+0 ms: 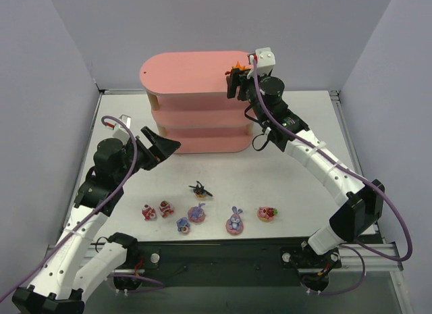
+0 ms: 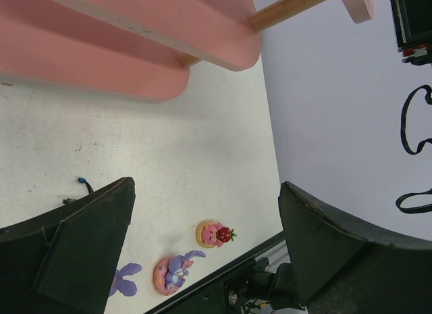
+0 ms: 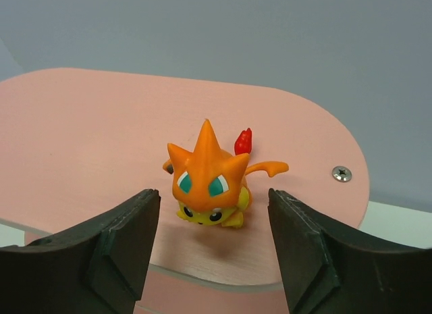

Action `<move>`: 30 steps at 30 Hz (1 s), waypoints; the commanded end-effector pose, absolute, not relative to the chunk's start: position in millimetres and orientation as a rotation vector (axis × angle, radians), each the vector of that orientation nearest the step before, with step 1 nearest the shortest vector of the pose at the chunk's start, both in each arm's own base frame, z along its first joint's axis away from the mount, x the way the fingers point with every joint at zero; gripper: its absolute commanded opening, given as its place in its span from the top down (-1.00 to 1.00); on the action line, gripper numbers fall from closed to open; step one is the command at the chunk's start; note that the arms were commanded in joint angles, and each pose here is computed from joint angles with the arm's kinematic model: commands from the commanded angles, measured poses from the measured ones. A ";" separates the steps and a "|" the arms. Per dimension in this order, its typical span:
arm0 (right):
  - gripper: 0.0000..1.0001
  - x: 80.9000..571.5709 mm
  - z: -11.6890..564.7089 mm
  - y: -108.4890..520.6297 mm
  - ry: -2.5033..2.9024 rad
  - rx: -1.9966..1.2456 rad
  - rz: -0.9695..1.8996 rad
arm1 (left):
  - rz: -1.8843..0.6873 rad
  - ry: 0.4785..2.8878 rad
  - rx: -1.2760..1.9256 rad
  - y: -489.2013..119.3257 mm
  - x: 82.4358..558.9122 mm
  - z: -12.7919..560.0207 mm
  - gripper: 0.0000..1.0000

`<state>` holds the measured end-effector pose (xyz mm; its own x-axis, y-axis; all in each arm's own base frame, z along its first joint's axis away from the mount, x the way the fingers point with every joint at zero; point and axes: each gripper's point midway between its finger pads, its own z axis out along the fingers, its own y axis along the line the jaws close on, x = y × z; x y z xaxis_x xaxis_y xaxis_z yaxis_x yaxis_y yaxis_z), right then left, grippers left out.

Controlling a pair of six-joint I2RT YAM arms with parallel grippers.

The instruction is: Place and organize the plastic toys onto the shelf

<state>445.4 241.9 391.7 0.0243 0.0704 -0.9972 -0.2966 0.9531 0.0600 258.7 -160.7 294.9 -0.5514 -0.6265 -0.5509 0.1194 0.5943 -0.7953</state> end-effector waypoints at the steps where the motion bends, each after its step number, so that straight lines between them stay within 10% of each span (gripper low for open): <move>1: -0.36 440.5 427.7 233.0 1.452 -0.146 0.300 | -1.067 1.863 -0.367 -162.8 261.5 308.7 -0.95; 13: -1.00 430.2 453.4 220.1 1.446 -0.101 0.297 | -1.051 1.858 -0.374 -160.1 264.5 308.8 -0.95; 30: -0.90 291.0 386.1 229.4 1.804 -0.475 0.585 | -0.961 1.922 -0.397 -148.9 265.4 293.5 -0.95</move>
<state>333.5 200.6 439.2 -0.1389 0.0961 -0.9856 -0.4121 0.8994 0.1458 263.8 -155.5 284.9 -0.5496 -0.6135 -0.5670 0.1034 0.6236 -0.7749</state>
